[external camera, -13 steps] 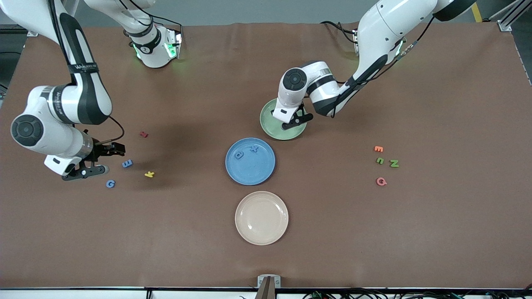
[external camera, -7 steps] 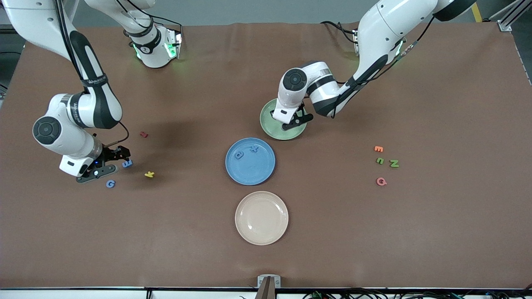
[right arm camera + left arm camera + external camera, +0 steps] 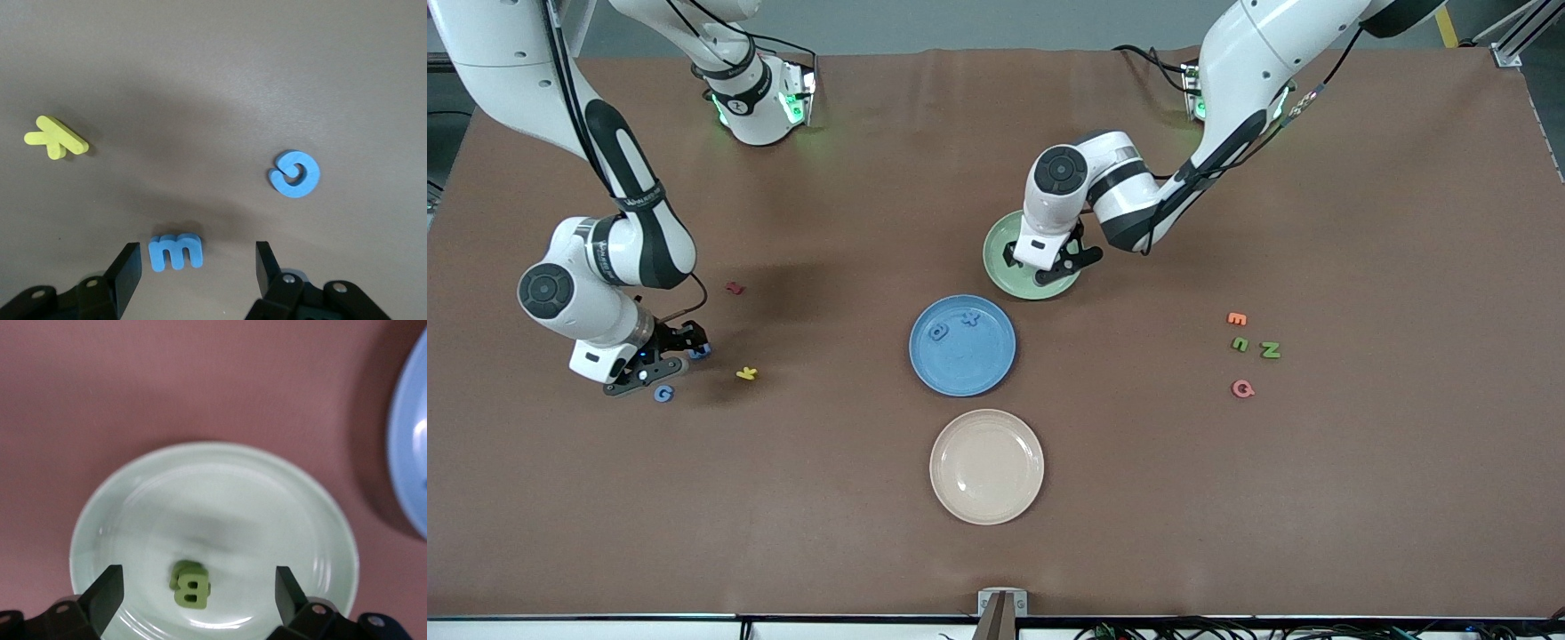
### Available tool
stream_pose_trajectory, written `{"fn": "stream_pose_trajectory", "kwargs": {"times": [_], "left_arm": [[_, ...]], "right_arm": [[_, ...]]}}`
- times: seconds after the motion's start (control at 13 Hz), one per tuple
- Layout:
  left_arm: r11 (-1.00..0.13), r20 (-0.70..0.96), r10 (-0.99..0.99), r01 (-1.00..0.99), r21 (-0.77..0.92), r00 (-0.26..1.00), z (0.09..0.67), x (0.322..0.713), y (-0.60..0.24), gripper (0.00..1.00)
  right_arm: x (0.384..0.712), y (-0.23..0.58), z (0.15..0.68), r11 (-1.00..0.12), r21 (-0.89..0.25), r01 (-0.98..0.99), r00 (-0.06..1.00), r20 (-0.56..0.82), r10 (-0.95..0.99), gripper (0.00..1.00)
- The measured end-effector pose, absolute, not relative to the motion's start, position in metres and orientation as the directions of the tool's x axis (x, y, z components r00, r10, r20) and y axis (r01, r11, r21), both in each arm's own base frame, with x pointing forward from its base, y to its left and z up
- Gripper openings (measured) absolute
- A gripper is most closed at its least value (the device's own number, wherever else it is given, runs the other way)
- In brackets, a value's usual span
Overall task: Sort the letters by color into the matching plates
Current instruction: 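Grasp the blue m with the right gripper while the left gripper reaches green u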
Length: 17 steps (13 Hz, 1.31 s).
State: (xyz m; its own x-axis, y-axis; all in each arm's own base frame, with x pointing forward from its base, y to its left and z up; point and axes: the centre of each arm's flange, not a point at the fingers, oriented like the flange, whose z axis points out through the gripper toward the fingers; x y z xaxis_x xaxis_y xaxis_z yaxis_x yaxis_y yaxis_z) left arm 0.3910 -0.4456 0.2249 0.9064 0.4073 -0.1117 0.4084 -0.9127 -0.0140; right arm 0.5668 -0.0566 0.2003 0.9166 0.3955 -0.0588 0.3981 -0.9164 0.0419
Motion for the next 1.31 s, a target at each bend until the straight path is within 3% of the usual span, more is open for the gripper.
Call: {"fn": "stream_pose_trajectory", "kwargs": {"times": [0.54,0.92,1.07,1.31], "left_arm": [[-0.907,0.024,0.42,0.42,-0.015,0.907,0.298,0.487,-0.355,1.0],[-0.925,0.017,0.376,0.377,-0.043,0.926,0.296,0.543,-0.246,0.99],[-0.941,0.0,0.334,0.333,-0.056,0.943,0.289,0.555,-0.203,0.98],[-0.971,-0.032,0.231,0.229,-0.065,0.972,0.279,0.562,-0.158,0.93]], "right_arm": [[0.547,-0.053,0.18,-0.916,0.019,0.401,0.913,-0.093,0.398,0.78],[0.543,-0.05,0.175,-0.916,0.01,0.402,0.911,-0.103,0.399,0.74],[0.543,-0.05,0.171,-0.915,0.011,0.402,0.911,-0.1,0.399,0.63],[0.544,-0.05,0.17,-0.915,0.017,0.403,0.912,-0.088,0.4,0.61]]}}
